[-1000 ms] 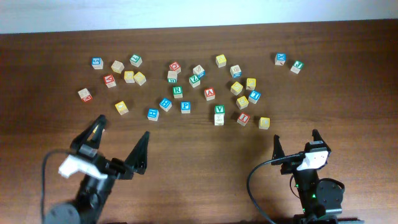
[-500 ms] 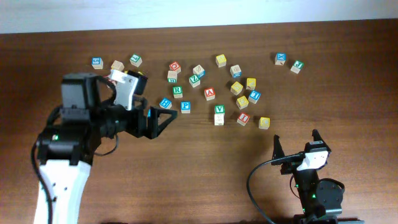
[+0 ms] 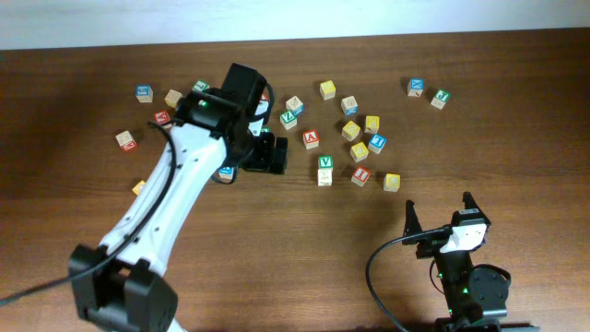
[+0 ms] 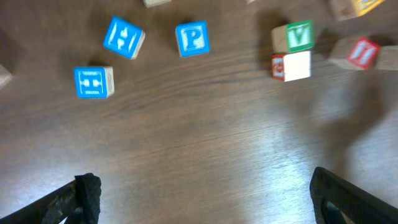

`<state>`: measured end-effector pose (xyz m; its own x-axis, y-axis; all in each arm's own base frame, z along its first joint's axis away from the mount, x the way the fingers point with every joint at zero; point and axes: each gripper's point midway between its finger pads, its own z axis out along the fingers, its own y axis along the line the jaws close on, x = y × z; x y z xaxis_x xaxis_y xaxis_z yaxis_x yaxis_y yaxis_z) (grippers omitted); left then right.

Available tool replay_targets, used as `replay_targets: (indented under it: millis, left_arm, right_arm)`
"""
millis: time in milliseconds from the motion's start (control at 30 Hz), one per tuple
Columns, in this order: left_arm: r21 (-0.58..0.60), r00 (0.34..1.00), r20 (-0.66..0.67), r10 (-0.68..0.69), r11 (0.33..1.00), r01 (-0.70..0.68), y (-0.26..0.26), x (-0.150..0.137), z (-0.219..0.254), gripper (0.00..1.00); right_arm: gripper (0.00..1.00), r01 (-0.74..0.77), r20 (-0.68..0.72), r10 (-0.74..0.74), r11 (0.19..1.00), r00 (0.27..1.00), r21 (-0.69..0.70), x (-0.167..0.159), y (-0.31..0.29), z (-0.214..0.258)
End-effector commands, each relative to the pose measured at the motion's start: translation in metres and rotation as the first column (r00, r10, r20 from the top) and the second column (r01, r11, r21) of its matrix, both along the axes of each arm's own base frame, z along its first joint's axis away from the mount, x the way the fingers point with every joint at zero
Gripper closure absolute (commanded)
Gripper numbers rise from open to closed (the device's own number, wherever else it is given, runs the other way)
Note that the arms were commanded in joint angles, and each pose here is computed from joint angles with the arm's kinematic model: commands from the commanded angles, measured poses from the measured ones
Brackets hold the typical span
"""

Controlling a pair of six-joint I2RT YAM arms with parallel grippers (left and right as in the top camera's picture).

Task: Spell out ICRA

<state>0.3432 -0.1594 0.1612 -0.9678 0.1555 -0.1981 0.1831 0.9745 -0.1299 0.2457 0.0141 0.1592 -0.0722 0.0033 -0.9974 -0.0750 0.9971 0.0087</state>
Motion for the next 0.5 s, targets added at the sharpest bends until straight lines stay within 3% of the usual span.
replay_targets:
  millis: [0,100,200,333,433,467]
  left_arm:
    - [0.041,0.997,-0.069,0.039,0.998,-0.036,0.000,0.002,-0.025,0.01]
    - [0.034,0.998,-0.050,0.039,0.999,-0.038,-0.006,0.015,-0.036,0.01]
    - [-0.017,0.997,0.062,0.041,0.999,-0.040,-0.017,0.043,-0.030,0.01]
    - [0.025,0.971,0.226,0.075,0.996,-0.082,-0.010,0.079,-0.019,0.01]
    - [0.010,0.965,0.249,0.080,0.996,-0.085,-0.012,0.084,-0.016,0.01]
    - [-0.027,0.958,0.233,0.167,0.986,-0.166,-0.012,0.084,-0.016,0.01]
  right_arm:
    - [0.02,0.005,-0.003,-0.005,1.000,1.000,0.010,0.000,-0.001,-0.002]
    - [0.02,0.005,-0.003,-0.005,1.000,1.000,0.010,0.000,-0.001,-0.002]
    - [0.02,0.005,-0.003,-0.005,1.000,1.000,0.010,0.000,-0.001,-0.002]
    - [0.02,0.005,-0.003,-0.005,1.000,1.000,0.010,0.000,-0.001,-0.002]
    - [0.02,0.005,-0.003,-0.005,1.000,1.000,0.010,0.000,-0.001,-0.002]
    - [0.02,0.005,-0.003,-0.005,1.000,1.000,0.010,0.000,-0.001,-0.002]
